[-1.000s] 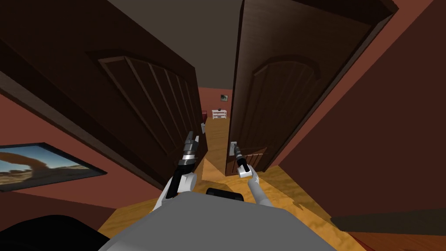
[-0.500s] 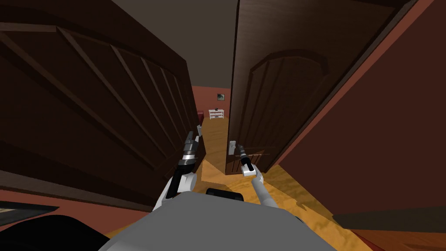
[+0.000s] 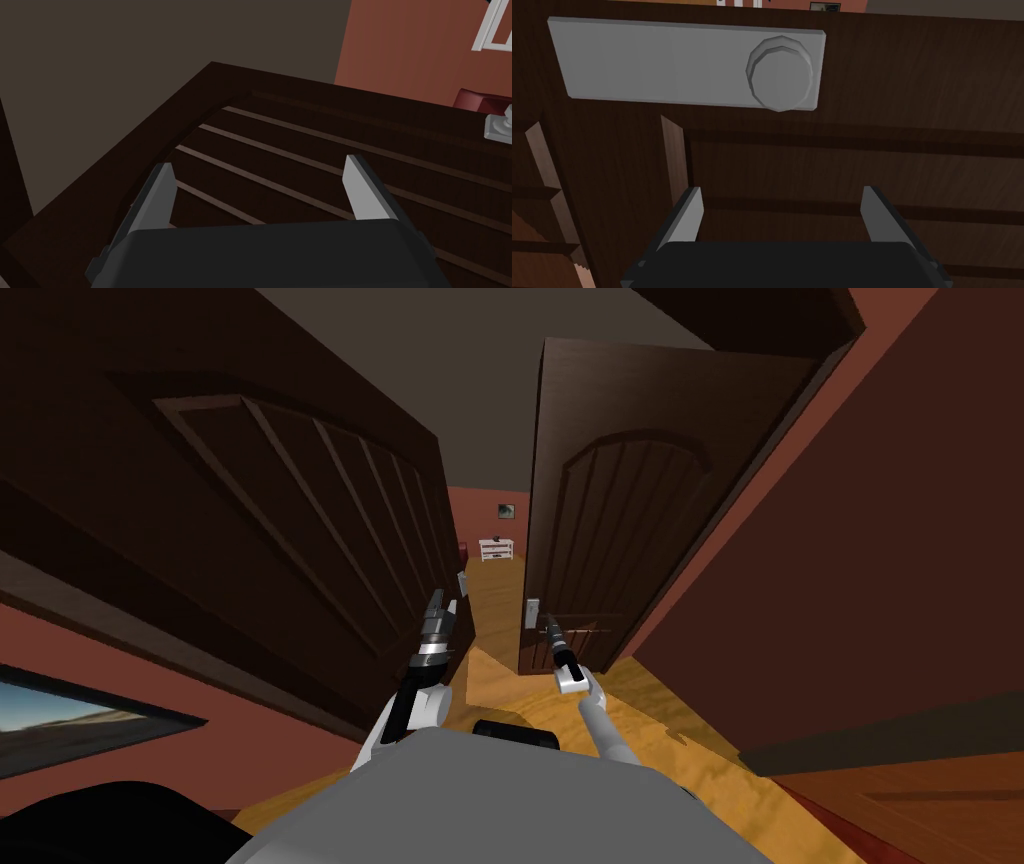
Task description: Push the door open
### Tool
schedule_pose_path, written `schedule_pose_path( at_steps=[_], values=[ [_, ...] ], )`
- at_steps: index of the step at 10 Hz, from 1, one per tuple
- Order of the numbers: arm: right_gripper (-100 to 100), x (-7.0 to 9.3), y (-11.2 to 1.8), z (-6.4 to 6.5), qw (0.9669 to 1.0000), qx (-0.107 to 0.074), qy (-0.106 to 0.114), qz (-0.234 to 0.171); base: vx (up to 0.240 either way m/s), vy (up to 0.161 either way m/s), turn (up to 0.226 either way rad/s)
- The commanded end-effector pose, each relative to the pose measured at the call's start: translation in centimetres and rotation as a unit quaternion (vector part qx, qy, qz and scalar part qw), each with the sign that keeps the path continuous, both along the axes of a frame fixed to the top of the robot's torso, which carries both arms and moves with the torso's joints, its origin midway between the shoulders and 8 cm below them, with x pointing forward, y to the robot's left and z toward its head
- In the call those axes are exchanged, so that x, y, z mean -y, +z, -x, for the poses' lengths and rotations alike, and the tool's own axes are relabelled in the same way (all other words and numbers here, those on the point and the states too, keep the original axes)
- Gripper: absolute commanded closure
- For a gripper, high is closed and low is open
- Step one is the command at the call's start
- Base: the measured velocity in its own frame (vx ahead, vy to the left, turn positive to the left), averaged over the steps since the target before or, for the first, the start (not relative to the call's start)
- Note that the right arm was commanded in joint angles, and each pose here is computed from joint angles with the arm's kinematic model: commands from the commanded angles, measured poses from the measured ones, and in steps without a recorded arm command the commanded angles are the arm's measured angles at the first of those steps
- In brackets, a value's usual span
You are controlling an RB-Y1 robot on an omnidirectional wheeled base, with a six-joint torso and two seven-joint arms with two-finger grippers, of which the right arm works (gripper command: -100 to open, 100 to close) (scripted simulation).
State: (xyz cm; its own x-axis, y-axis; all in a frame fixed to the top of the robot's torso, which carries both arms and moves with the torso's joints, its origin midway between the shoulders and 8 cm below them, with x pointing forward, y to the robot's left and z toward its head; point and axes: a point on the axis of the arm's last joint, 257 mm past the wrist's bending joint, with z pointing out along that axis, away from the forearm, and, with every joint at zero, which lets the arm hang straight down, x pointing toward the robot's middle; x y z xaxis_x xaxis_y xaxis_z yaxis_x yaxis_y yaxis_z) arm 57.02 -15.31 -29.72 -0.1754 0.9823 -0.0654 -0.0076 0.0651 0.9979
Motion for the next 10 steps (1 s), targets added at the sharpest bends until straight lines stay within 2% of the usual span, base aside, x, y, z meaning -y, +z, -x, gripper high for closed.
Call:
schedule_pose_path(
  at_steps=[1, 3, 4, 7, 10],
  values=[
    [-100, -0.7, 0.0, 0.2, 0.9999, -0.002, 0.002, -0.010, -0.215, 0.022, -0.028],
    [-100, -2.2, 0.1, 0.4, 0.9996, -0.004, 0.005, -0.028, -0.230, 0.053, -0.024],
    [-100, -1.7, 0.1, 0.4, 0.9998, -0.003, 0.004, -0.022, -0.096, 0.030, -0.009],
    [-100, -0.2, 0.0, 0.2, 1.0000, 0.000, -0.002, -0.009, 0.153, 0.047, 0.017],
    [-100, 0.2, 0.0, 0.1, 1.0000, 0.002, -0.005, -0.008, 0.209, 0.033, 0.023]
  ],
)
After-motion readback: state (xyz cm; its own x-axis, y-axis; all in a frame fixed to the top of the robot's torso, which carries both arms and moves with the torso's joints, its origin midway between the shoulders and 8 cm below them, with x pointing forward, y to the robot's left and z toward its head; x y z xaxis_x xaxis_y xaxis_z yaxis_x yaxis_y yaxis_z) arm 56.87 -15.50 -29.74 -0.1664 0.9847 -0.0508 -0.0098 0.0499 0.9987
